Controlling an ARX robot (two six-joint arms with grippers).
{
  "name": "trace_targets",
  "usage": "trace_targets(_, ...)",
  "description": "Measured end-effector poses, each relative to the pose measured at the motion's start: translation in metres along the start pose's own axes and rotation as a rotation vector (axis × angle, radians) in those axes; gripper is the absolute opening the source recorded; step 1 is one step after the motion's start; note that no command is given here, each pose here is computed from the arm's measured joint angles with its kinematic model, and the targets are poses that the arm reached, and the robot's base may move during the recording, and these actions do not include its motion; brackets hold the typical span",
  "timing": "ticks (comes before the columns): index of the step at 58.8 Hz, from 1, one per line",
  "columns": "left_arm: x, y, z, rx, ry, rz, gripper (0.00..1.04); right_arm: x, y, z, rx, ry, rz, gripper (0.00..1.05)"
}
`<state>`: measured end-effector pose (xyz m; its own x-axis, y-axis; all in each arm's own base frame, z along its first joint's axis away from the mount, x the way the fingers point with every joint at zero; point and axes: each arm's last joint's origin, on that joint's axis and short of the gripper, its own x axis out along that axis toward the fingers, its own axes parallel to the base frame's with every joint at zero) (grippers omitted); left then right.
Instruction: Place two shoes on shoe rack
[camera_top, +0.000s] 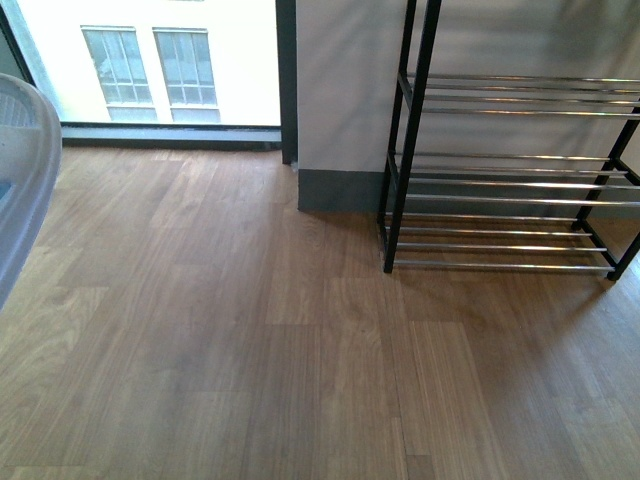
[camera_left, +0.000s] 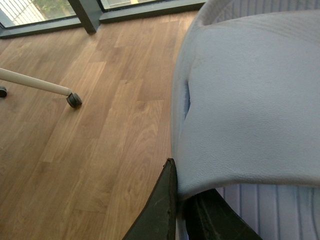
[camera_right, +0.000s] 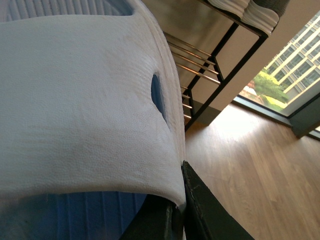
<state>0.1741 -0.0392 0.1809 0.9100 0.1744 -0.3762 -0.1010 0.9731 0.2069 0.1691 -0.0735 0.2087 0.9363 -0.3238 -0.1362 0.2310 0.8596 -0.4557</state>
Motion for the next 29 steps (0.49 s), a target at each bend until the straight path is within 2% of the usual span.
trace_targets(29,0.0,0.0002,-0.0001,0.001,0.0,0.003,0.02,-0.0001,0.0006,0.0003,0.0,-0.004,0.007,0.02)
